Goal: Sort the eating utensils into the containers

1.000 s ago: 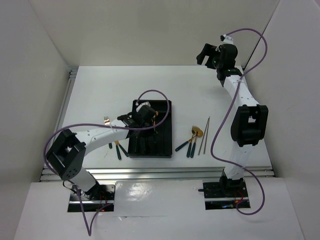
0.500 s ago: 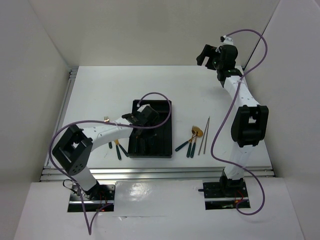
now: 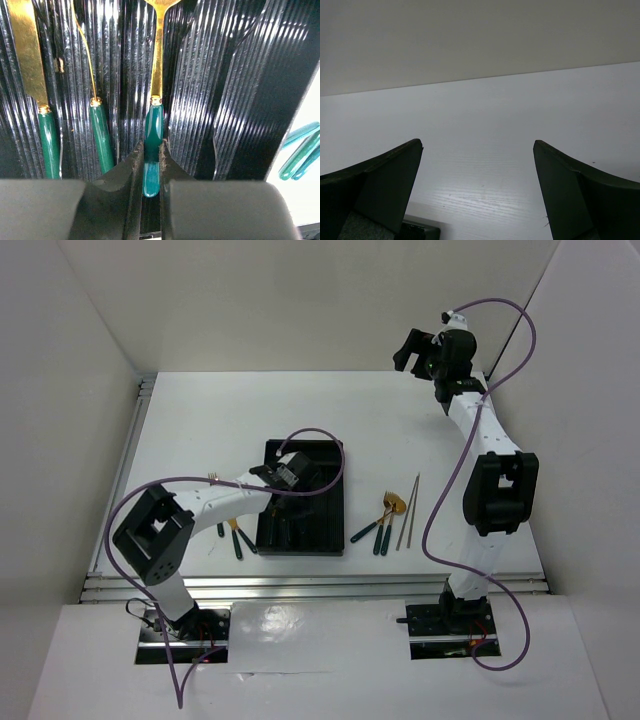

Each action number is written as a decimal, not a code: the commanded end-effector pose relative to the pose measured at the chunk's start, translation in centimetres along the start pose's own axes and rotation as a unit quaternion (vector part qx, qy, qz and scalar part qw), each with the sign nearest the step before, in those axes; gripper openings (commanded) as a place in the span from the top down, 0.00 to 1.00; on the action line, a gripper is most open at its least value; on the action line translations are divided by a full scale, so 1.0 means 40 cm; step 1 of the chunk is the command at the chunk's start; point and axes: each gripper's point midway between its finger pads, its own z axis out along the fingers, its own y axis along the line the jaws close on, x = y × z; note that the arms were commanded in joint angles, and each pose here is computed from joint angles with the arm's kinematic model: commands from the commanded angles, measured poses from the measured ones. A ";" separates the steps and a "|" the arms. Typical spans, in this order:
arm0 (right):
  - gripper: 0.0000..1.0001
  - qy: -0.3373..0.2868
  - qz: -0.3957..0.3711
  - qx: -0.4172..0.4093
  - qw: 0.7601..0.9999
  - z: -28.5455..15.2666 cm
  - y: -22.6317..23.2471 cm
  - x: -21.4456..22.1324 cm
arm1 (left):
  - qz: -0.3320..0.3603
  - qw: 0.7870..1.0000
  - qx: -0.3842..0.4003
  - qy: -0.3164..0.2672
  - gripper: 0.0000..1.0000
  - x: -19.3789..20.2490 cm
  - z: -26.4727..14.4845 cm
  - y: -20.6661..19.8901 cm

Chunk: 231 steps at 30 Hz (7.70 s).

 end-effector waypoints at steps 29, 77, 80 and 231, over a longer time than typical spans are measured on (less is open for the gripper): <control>0.00 -0.031 -0.006 -0.047 0.998 -0.040 0.060 -0.086 | -0.007 0.986 0.044 -0.158 0.30 -0.188 -0.233 0.034; 0.00 -0.034 -0.008 -0.098 0.995 -0.042 0.102 -0.084 | -0.090 0.980 -0.025 -0.175 0.05 -0.182 -0.194 0.326; 0.00 -0.034 -0.008 -0.098 0.995 -0.042 0.102 -0.084 | -0.092 0.979 -0.032 -0.181 0.09 -0.184 -0.201 0.335; 0.00 -0.051 -0.006 -0.062 0.997 -0.079 0.081 -0.106 | 0.031 0.998 -0.002 -0.049 1.00 -0.059 -0.049 0.094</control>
